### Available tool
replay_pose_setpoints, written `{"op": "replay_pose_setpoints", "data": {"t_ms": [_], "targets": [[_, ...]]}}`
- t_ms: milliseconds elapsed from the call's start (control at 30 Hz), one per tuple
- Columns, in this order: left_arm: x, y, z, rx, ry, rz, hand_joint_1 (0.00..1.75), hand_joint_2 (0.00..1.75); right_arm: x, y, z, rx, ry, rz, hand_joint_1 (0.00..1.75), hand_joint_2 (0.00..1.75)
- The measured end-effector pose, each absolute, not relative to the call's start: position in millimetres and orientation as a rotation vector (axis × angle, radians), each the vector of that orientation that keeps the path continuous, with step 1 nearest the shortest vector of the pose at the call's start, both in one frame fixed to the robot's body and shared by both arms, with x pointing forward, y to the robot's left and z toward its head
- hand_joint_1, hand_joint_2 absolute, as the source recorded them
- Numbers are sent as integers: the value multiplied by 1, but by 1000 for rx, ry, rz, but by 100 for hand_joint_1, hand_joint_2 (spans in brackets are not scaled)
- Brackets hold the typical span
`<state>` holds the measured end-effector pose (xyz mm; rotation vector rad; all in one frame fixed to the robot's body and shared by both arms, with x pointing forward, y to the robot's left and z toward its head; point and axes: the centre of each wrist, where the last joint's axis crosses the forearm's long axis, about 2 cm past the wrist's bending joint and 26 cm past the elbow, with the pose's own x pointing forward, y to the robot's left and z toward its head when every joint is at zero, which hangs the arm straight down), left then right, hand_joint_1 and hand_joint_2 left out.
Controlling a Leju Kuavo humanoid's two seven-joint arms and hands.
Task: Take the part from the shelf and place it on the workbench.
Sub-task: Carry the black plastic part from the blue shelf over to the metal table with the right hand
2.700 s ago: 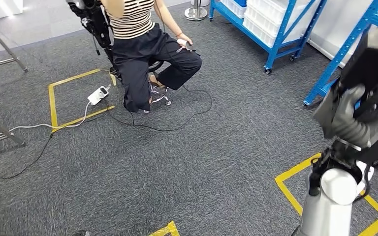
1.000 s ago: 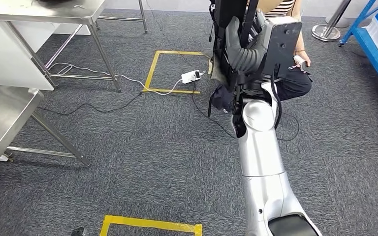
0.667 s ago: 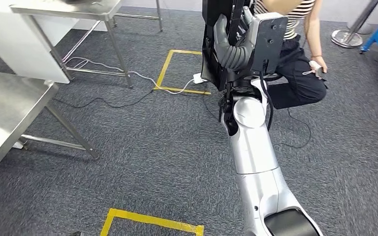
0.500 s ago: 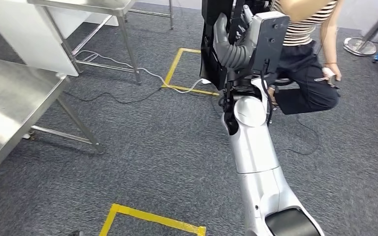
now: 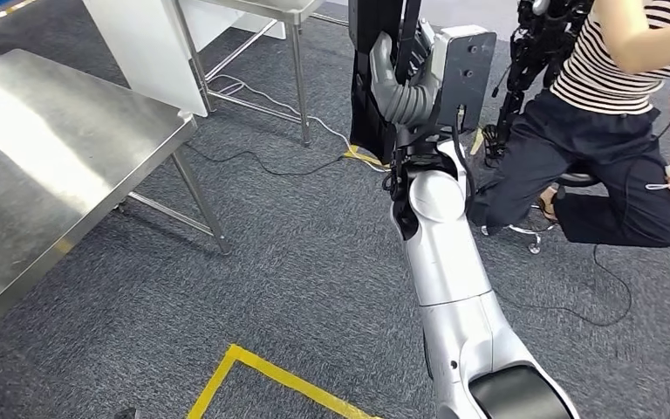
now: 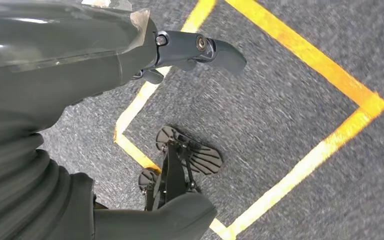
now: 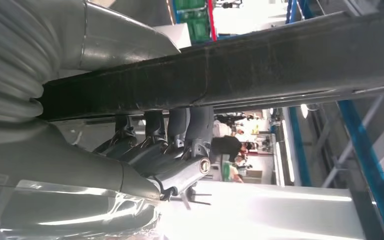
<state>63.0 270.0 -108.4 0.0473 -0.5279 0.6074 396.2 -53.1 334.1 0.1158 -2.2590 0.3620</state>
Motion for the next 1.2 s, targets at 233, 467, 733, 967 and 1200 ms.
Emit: {"op": "replay_pose_setpoints", "data": {"t_ms": [233,467,733,967,1200], "targets": [[60,270,-109,53,-521,617,0,175,397,-50,331,132,-2234,352,175,175],[61,270,-109,57,-523,646,0,175,397,-41,326,180,-2190,353,175,175],[63,269,-108,102,-514,737,0,175,392,-26,324,323,-2134,337,175,175],[60,257,-108,148,-482,825,0,175,381,-5,318,427,-2074,377,175,175],[54,250,-108,184,-451,890,0,175,371,12,319,488,-2059,468,175,175]]}}
